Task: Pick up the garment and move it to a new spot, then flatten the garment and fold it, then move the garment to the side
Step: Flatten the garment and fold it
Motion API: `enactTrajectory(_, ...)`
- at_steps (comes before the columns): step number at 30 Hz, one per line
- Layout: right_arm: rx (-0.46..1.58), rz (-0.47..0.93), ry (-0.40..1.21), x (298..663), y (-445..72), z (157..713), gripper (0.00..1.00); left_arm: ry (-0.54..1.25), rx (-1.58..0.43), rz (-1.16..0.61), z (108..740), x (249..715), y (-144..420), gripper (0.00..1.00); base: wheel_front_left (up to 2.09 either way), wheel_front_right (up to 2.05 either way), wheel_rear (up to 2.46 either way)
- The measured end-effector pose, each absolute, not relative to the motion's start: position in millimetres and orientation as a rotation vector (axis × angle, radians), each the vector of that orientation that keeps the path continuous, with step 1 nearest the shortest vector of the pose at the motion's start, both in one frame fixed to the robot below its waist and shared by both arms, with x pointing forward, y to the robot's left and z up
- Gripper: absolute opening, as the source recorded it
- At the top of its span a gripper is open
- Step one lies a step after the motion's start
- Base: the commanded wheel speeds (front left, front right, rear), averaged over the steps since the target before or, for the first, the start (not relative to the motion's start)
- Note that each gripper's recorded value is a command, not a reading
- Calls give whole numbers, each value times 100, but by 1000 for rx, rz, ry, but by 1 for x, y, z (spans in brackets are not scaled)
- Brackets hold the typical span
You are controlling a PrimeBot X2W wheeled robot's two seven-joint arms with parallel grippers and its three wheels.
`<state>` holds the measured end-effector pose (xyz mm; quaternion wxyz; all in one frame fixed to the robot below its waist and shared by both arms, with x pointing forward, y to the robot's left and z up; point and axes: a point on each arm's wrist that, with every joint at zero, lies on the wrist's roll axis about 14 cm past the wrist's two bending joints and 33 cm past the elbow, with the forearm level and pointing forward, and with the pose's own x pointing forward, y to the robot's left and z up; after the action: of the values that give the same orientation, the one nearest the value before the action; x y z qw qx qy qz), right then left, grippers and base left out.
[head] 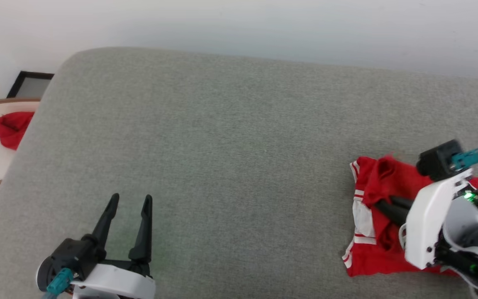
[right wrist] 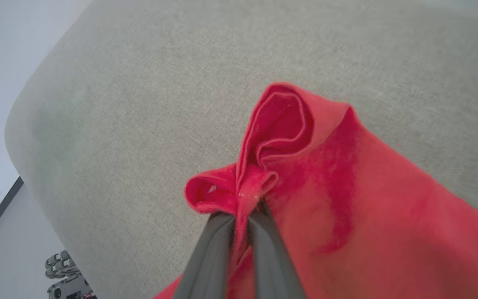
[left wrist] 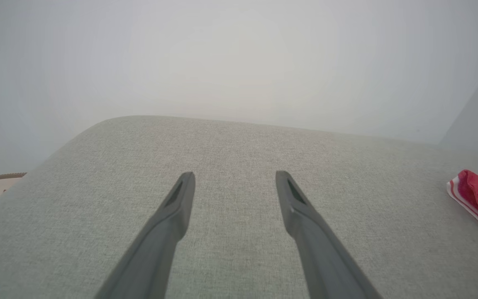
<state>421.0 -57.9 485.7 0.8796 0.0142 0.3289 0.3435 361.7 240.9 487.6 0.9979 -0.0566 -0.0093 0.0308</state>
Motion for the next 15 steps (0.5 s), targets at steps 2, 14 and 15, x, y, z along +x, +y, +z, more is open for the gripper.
enactTrajectory(2, 40, 724, 715, 419, -53, 476, 0, -19, -115, 67, 488, 360, 242, 100, 0, 0, 0)
enactTrajectory(14, 83, 728, 742, 425, -42, 451, 100, 0, -127, 64, 481, 360, 239, 100, 0, 0, 0)
enactTrajectory(15, 95, 732, 734, 424, -42, 454, 100, -1, -128, 62, 482, 360, 239, 100, 0, 0, 0)
